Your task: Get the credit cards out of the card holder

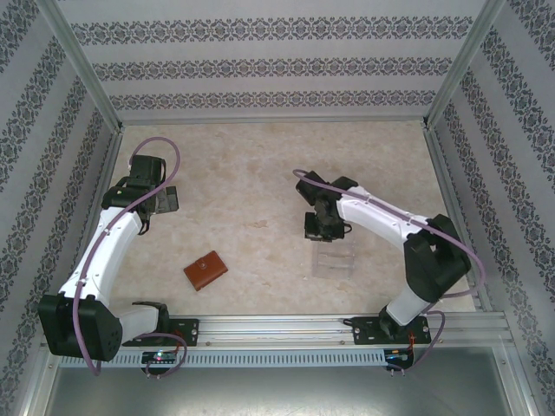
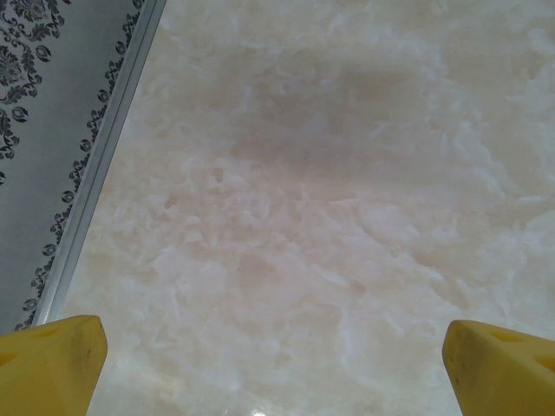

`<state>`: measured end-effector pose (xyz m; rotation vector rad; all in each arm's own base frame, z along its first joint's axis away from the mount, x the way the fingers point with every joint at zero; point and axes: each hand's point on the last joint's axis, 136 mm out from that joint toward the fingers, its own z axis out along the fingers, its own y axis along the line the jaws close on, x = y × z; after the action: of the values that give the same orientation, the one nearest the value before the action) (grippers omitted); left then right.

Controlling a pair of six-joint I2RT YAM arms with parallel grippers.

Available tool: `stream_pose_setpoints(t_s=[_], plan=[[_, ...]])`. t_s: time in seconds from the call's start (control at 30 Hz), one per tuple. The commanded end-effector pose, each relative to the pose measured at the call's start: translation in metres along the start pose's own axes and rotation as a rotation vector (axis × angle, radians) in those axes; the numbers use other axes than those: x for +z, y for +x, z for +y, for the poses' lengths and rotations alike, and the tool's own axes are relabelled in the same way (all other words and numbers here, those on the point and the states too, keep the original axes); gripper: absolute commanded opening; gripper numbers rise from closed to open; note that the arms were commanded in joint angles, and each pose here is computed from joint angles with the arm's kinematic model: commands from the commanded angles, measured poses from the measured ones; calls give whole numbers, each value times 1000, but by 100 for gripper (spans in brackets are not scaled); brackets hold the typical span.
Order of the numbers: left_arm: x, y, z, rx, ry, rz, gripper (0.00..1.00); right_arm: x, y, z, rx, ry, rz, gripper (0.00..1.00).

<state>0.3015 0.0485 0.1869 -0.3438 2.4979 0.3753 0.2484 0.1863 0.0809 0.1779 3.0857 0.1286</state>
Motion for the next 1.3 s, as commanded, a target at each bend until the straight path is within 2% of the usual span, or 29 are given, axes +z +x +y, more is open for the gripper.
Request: stream_pose_setpoints(t_s=[0.0,0.33,0.73,0.97,1.27], plan=[[-4,4,3,27,-10,4,100,-9,-21,16,-43,17,-34,10],[0,6,-6,29,30,17,100,-6,-100,80,-119,23,-84,9],[11,11,-16,41,58,63,100,7,-167,138,-105,-23,-148,7],[15,11,-15,48,44,73,100,24,-177,148,-112,-58,-128,10],[16,10,-11,47,28,75,100,27,-178,153,-140,-85,-124,19]])
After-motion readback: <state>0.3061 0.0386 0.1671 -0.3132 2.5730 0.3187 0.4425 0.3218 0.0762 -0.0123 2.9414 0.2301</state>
